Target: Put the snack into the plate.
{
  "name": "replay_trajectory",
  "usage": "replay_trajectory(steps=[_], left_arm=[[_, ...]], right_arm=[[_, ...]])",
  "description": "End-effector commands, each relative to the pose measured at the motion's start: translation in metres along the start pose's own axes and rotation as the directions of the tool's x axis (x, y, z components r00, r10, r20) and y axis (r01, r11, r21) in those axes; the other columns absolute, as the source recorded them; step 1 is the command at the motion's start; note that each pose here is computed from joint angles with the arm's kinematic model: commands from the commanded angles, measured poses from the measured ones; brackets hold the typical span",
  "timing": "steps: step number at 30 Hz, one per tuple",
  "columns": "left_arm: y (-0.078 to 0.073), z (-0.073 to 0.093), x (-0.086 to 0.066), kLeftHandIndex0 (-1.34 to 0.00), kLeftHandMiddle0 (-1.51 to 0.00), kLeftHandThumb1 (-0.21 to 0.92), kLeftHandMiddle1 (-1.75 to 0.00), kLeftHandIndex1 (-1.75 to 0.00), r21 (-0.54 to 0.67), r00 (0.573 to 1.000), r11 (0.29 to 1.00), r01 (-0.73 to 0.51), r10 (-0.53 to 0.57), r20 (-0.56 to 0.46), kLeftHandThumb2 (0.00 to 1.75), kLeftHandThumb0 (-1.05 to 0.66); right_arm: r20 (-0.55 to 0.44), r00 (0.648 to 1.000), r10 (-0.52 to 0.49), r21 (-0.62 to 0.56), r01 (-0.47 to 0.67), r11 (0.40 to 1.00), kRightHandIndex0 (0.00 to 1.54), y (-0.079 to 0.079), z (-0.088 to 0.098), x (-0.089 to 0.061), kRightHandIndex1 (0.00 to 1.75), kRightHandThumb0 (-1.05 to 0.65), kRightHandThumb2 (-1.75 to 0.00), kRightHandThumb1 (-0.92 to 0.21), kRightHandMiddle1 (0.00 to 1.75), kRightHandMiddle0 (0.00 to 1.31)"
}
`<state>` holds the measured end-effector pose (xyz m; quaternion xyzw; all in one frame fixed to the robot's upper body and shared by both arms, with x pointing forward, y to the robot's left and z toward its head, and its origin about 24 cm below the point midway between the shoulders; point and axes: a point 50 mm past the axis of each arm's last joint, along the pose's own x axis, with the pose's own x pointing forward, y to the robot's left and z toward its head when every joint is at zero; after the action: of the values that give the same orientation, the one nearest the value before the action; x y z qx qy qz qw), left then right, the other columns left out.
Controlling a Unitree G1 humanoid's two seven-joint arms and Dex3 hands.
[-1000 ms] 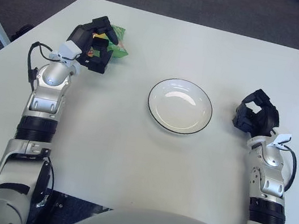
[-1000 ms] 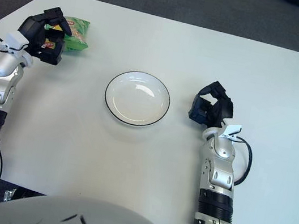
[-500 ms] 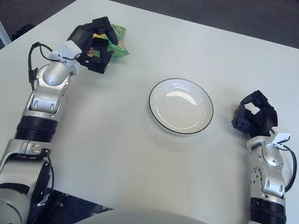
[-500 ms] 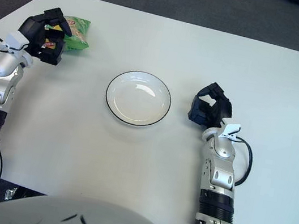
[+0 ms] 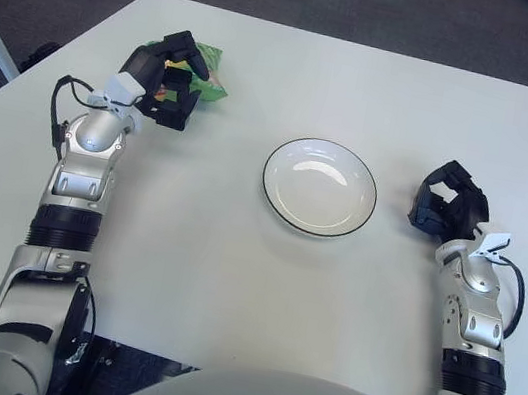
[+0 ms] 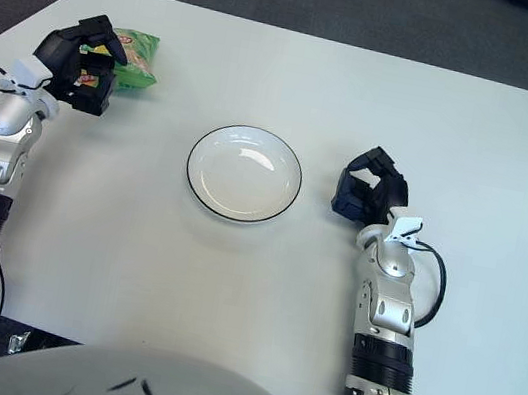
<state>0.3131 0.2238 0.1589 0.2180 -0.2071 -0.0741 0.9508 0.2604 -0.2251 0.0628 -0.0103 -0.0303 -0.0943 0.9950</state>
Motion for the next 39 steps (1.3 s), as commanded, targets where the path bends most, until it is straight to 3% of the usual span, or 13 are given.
replay_trajectory(steps=[1, 10, 11, 12, 13, 14, 15, 16, 19, 22, 39], left_arm=[[0.000, 0.000, 0.002, -0.55, -1.13, 0.39, -1.75, -1.75, 0.002, 1.000, 1.000, 0.001, -0.001, 0.003, 1.22, -0.46], [-0.001, -0.001, 0.002, -0.55, -1.13, 0.39, -1.75, -1.75, 0.002, 1.000, 1.000, 0.001, -0.001, 0.002, 1.22, -0.46], [0.005, 0.003, 0.015, -0.55, -1.13, 0.39, -1.75, -1.75, 0.232, 1.000, 0.973, 0.003, -0.007, 0.018, 1.22, -0.46], [0.009, 0.005, 0.024, -0.44, -0.73, 0.55, -1.75, -1.75, 0.395, 0.999, 0.919, 0.006, -0.023, 0.039, 1.01, -0.42], [0.013, 0.009, 0.043, -0.39, -0.58, 0.63, -1.75, -1.75, 0.692, 0.997, 0.722, 0.007, -0.054, 0.046, 0.91, -0.41], [0.019, 0.011, 0.053, -0.20, -0.30, 0.77, -1.01, -1.15, 0.848, 0.994, 0.529, -0.009, -0.085, 0.064, 1.05, -0.64], [0.022, 0.011, 0.058, -0.16, -0.24, 0.80, -0.85, -1.01, 0.910, 0.992, 0.414, -0.027, -0.099, 0.075, 1.08, -0.69], [0.024, 0.011, 0.060, -0.10, -0.15, 0.84, -0.60, -0.81, 0.935, 0.991, 0.352, -0.039, -0.108, 0.082, 1.13, -0.76], [0.024, 0.008, 0.062, -0.03, -0.05, 0.90, -0.27, -0.56, 0.938, 0.991, 0.343, -0.055, -0.093, 0.093, 1.20, -0.86], [0.024, 0.006, 0.063, -0.01, -0.02, 0.91, -0.14, -0.48, 0.940, 0.991, 0.333, -0.069, -0.086, 0.104, 1.23, -0.89], [0.027, -0.006, 0.072, 0.00, -0.01, 0.92, -0.06, -0.39, 0.943, 0.991, 0.319, -0.098, -0.060, 0.123, 1.26, -0.95]], right_arm=[[-0.173, 0.985, -0.026, 0.016, 0.030, 0.999, 1.28, -0.001, -0.038, -0.024, 1.75, -0.49, -1.36, -0.28, 1.75, 0.64], [-0.181, 0.983, -0.024, 0.009, 0.026, 1.000, 1.28, 0.000, -0.038, -0.024, 1.75, -0.49, -1.36, -0.28, 1.75, 0.64], [-0.181, 0.983, -0.023, 0.008, 0.025, 1.000, 1.28, 0.000, -0.038, -0.024, 1.75, -0.49, -1.36, -0.28, 1.75, 0.64], [-0.182, 0.983, -0.022, 0.007, 0.024, 1.000, 1.28, 0.000, -0.037, -0.024, 1.75, -0.49, -1.36, -0.28, 1.75, 0.64], [-0.183, 0.983, -0.022, 0.006, 0.023, 1.000, 1.28, 0.000, -0.038, -0.024, 1.75, -0.49, -1.36, -0.28, 1.75, 0.64], [-0.185, 0.983, -0.022, 0.005, 0.023, 1.000, 1.28, 0.000, -0.038, -0.024, 1.75, -0.49, -1.36, -0.28, 1.75, 0.64], [-0.186, 0.982, -0.021, 0.004, 0.022, 1.000, 1.28, 0.000, -0.038, -0.024, 1.75, -0.49, -1.36, -0.28, 1.75, 0.64], [-0.187, 0.982, -0.021, 0.004, 0.022, 1.000, 1.28, 0.000, -0.037, -0.024, 1.75, -0.49, -1.36, -0.28, 1.75, 0.64], [-0.188, 0.982, -0.019, 0.004, 0.020, 1.000, 1.28, 0.000, -0.037, -0.024, 1.75, -0.49, -1.36, -0.28, 1.75, 0.64], [-0.192, 0.981, -0.017, 0.003, 0.018, 1.000, 1.28, 0.000, -0.037, -0.024, 1.75, -0.50, -1.36, -0.28, 1.75, 0.64], [-0.198, 0.980, 0.000, -0.007, -0.002, 1.000, 1.29, 0.000, -0.038, -0.023, 1.75, -0.50, -1.36, -0.28, 1.75, 0.65]])
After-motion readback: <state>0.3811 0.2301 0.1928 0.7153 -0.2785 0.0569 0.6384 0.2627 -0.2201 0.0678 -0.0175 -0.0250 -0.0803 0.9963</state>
